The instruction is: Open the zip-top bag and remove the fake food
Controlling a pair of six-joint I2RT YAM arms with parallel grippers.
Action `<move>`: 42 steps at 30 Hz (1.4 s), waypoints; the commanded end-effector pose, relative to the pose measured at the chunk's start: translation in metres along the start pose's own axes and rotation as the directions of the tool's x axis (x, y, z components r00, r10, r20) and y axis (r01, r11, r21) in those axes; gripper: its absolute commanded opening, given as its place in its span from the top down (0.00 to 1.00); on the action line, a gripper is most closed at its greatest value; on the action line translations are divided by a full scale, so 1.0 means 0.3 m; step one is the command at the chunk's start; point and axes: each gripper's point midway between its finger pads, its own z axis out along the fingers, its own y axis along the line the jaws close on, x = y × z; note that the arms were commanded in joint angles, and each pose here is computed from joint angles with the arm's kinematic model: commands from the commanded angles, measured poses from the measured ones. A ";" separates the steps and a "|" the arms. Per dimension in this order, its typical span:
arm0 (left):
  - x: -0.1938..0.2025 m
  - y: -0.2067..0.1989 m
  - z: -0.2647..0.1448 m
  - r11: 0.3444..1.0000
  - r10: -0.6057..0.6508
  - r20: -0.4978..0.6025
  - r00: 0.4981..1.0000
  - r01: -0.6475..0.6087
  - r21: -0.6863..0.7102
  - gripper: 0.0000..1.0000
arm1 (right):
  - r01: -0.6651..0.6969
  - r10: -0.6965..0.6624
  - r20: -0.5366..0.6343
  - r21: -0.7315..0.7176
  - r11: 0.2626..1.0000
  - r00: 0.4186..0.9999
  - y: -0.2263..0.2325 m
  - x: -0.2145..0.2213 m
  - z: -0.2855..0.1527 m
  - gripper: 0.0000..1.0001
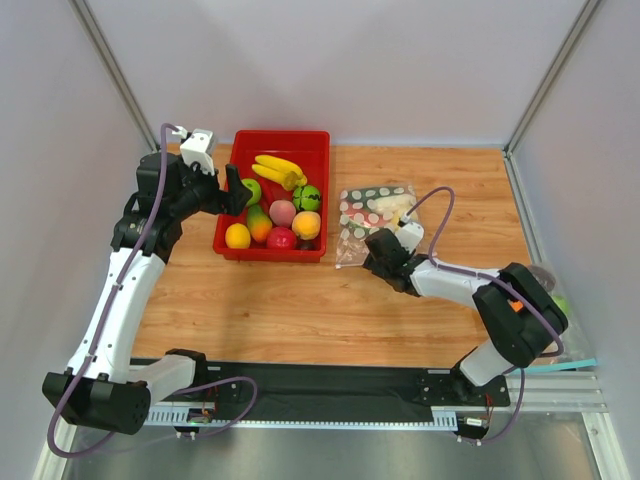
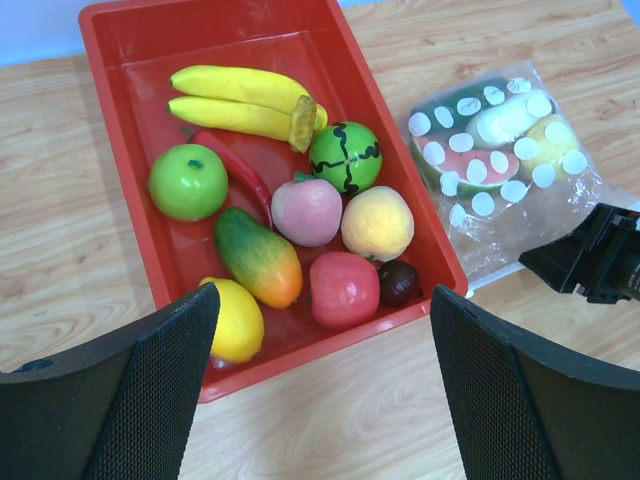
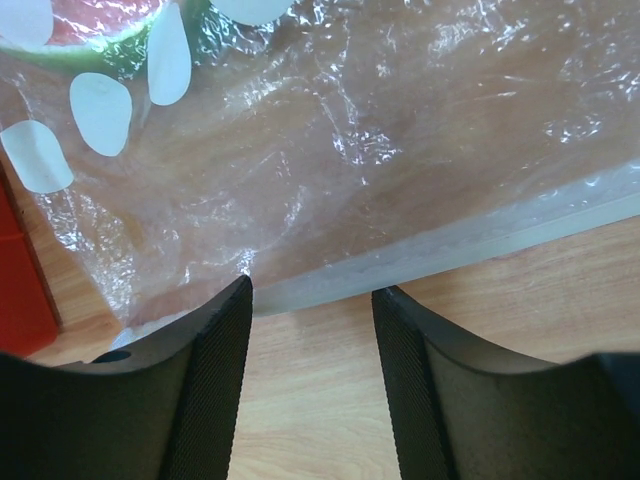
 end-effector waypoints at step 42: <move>0.083 -0.582 -0.009 0.733 0.483 0.287 0.827 -0.561 0.384 0.06 | -0.078 0.181 0.159 -0.506 0.859 0.970 0.283 -0.517 -0.467 1.00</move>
